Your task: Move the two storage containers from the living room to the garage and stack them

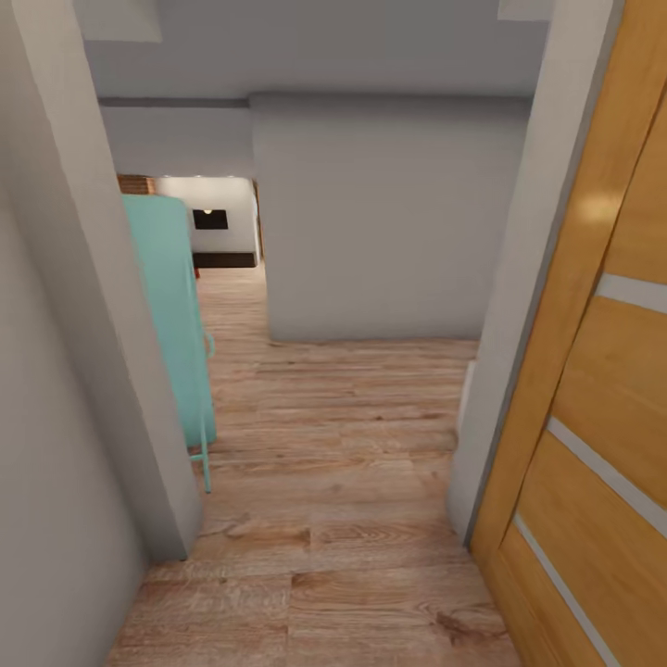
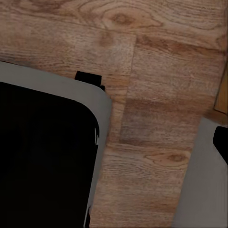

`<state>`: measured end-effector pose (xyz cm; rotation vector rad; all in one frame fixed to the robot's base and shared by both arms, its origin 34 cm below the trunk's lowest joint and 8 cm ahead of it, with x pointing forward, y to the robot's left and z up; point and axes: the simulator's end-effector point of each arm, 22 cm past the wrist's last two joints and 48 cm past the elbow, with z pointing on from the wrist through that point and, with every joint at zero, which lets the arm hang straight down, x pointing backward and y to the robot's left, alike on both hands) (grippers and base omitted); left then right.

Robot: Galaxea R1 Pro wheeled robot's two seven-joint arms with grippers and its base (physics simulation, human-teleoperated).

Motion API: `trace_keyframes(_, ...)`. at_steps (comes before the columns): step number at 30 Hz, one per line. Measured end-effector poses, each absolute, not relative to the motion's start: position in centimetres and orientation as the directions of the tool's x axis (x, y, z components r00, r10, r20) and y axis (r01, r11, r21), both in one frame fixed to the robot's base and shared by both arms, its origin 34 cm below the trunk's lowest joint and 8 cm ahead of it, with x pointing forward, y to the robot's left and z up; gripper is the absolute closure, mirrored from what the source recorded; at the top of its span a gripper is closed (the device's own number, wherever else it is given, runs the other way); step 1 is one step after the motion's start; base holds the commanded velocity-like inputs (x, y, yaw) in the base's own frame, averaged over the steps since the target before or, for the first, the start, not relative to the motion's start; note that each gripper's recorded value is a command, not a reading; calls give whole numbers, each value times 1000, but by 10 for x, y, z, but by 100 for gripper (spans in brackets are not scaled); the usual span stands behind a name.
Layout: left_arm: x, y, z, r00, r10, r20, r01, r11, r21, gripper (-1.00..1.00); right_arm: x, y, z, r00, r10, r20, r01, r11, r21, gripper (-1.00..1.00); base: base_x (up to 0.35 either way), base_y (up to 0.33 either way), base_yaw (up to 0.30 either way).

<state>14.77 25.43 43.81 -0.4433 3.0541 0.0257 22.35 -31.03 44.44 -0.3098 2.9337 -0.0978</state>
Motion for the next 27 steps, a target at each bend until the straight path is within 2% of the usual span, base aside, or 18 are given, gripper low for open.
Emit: trace_keyframes(27, 148, 255, 438, -957, -284, -56, -285, 959, 9, -100, 223, -311, 444, -958, -222, -180, -209, 974, -89, -100, 319, 0, 0)
